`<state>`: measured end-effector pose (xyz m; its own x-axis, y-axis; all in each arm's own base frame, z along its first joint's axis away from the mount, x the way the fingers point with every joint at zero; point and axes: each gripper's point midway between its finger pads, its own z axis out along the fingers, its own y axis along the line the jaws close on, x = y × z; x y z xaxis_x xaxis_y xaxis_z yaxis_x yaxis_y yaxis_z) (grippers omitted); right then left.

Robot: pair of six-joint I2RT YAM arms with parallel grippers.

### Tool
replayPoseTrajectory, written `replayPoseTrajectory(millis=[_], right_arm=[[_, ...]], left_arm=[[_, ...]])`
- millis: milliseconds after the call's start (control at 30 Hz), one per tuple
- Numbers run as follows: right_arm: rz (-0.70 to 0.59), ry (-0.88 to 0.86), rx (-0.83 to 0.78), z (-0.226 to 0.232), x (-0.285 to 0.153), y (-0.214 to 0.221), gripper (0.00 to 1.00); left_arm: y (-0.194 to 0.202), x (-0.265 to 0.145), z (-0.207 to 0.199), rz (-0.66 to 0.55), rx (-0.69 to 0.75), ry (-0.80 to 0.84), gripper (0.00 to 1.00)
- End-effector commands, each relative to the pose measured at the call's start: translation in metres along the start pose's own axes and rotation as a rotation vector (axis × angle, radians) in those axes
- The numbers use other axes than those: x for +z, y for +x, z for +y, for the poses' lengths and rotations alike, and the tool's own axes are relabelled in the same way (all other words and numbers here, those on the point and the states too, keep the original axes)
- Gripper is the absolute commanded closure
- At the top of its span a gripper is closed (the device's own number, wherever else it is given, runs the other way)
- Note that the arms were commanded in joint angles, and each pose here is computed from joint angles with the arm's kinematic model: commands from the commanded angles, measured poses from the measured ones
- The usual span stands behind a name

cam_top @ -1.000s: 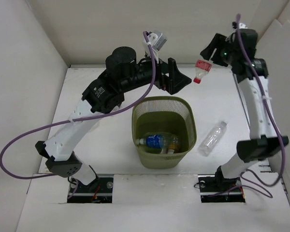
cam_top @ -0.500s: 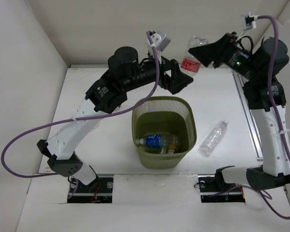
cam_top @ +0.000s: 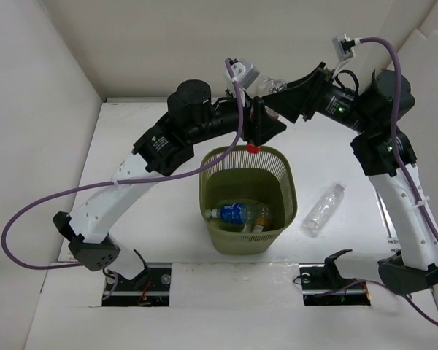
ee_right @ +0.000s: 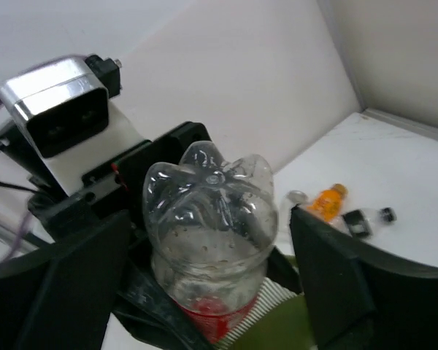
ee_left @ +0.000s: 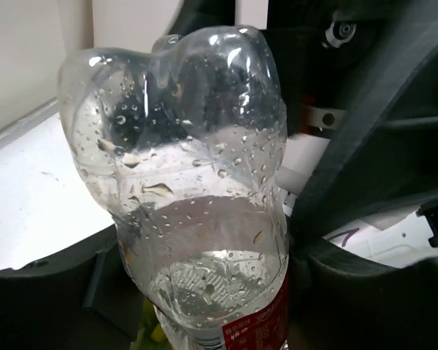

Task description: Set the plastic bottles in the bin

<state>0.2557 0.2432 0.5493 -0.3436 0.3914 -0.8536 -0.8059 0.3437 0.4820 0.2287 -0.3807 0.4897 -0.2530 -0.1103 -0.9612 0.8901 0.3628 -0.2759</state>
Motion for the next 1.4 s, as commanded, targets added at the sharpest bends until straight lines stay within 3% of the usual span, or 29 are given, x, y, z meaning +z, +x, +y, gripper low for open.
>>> replayPoseTrajectory(millis=[0,100,167,233,267,300,333,367,400,467,500,600,767,900,1367], right_arm=[[-0.063,0.021,-0.064,0.002,-0.015,-0.012,0.02],[-0.050,0.217,-0.077,-0.029,-0.036,-0.001,0.00],[-0.038,0.495,-0.067,-0.075,-0.062,0.010,0.00],[-0.066,0.737,-0.065,-0.107,-0.095,0.013,0.00],[0.002,0.851,-0.033,-0.126,-0.115,0.038,0.00],[-0.006,0.915,-0.022,-0.129,-0.132,0.045,0.00],[-0.023,1.026,-0.022,-0.142,-0.152,0.050,0.00],[0.033,1.112,0.002,-0.159,-0.168,0.078,0.00],[0.017,1.156,0.002,-0.160,-0.184,0.084,0.00],[-0.011,1.325,0.004,-0.182,-0.219,0.096,0.00],[0.035,1.404,0.022,-0.196,-0.236,0.119,0.00],[0.036,1.509,0.086,-0.215,-0.265,0.138,0.00],[0.096,1.636,0.193,-0.256,-0.303,0.180,0.00],[0.134,1.657,0.281,-0.283,-0.315,0.200,0.00],[0.307,1.660,0.533,-0.367,-0.325,0.283,0.03]], left_arm=[[-0.014,-0.019,-0.022,-0.059,0.023,0.064,0.94],[0.010,-0.026,-0.029,-0.025,0.004,0.089,0.95],[0.044,-0.026,-0.040,0.040,-0.025,0.112,0.95],[0.058,-0.033,-0.058,0.049,-0.026,0.119,0.90],[0.076,-0.033,-0.059,0.088,-0.033,0.123,0.84],[0.085,-0.036,-0.061,0.105,-0.051,0.127,0.75],[0.081,-0.042,-0.064,0.079,-0.059,0.135,0.44],[0.086,-0.045,-0.063,0.082,-0.070,0.134,0.28],[0.102,-0.047,-0.059,0.107,-0.086,0.125,0.00],[0.101,-0.054,-0.056,0.078,-0.092,0.106,0.00],[0.105,-0.053,-0.052,0.084,-0.094,0.091,0.00],[0.106,-0.056,-0.049,0.090,-0.095,0.066,0.00],[0.072,-0.063,-0.044,0.013,-0.108,-0.003,0.00],[0.053,-0.073,-0.016,-0.006,-0.160,-0.208,0.00],[0.017,-0.094,-0.007,-0.050,-0.156,-0.317,0.00]])
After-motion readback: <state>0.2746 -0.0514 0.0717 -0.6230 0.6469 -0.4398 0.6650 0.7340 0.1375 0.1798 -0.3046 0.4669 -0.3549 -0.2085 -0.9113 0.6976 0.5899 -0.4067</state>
